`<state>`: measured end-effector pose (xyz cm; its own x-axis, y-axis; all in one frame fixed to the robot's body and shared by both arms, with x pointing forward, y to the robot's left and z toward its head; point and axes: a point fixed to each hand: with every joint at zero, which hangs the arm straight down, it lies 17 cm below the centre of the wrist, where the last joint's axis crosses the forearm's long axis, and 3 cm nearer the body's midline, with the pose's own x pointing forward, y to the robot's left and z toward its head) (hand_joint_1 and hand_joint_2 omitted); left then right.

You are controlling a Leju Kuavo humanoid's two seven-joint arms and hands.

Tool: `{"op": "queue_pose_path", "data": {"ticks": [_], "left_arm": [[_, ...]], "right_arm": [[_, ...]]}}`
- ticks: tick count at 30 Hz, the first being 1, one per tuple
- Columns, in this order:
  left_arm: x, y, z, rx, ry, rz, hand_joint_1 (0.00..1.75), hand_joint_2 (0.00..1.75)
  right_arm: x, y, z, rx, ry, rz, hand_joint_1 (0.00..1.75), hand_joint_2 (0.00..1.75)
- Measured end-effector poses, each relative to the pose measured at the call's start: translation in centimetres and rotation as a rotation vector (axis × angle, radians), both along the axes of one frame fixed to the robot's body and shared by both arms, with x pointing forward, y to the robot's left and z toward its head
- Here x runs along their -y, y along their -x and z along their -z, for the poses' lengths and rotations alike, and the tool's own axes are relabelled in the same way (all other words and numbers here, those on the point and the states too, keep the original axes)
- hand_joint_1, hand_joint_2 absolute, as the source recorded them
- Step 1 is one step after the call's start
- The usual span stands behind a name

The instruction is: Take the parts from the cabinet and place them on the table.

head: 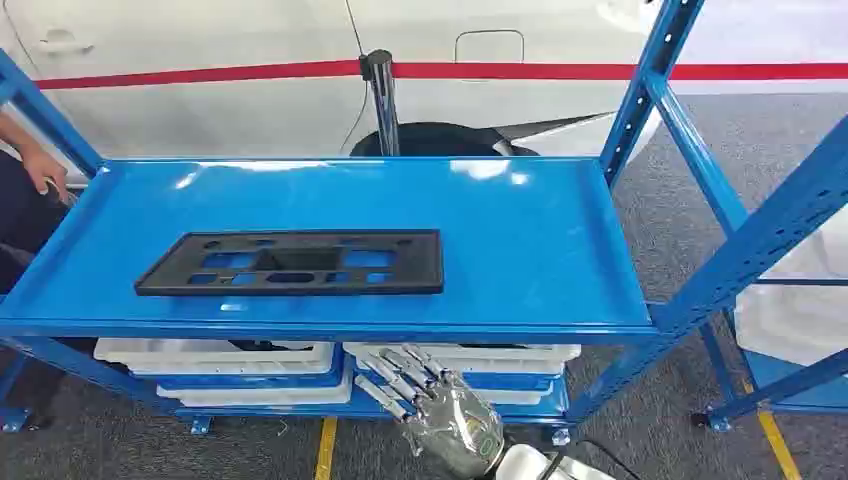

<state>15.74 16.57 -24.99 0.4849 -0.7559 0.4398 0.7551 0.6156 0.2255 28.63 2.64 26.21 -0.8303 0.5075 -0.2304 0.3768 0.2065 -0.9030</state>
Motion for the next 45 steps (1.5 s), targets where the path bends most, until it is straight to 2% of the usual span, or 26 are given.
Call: {"op": "queue_pose_path", "data": {"ticks": [7,8,12,17,19,27,45], "left_arm": [[0.2,0.3,0.0,-0.005,0.002,0.003,0.00,0.00],[0.1,0.3,0.1,-0.004,0.001,0.004,0.00,0.00],[0.1,0.2,0.0,-0.002,-0.001,0.006,0.00,0.00],[0.1,0.3,0.1,-0.003,-0.002,0.005,0.00,0.00],[0.1,0.5,0.1,-0.006,-0.002,0.005,0.00,0.00],[-0.1,0.0,0.0,0.004,-0.004,0.003,0.00,0.00],[-0.1,0.5,0.2,-0.004,-0.009,0.009,0.00,0.00]], "right_arm": [[0.0,0.0,0.2,-0.003,0.002,0.001,0.00,1.75],[0.0,0.0,0.2,-0.002,0.002,0.001,0.00,0.00],[0.0,0.1,0.1,-0.019,-0.014,-0.003,0.00,0.00],[-0.1,0.1,0.7,-0.208,-0.080,-0.044,0.00,0.00],[0.0,-0.1,0.7,-0.237,-0.104,-0.042,0.00,0.00],[0.3,-0.2,-0.5,-0.109,-0.103,0.000,0.00,0.00],[0.2,0.1,-1.2,-0.079,-0.128,-0.012,0.00,0.00]]}}
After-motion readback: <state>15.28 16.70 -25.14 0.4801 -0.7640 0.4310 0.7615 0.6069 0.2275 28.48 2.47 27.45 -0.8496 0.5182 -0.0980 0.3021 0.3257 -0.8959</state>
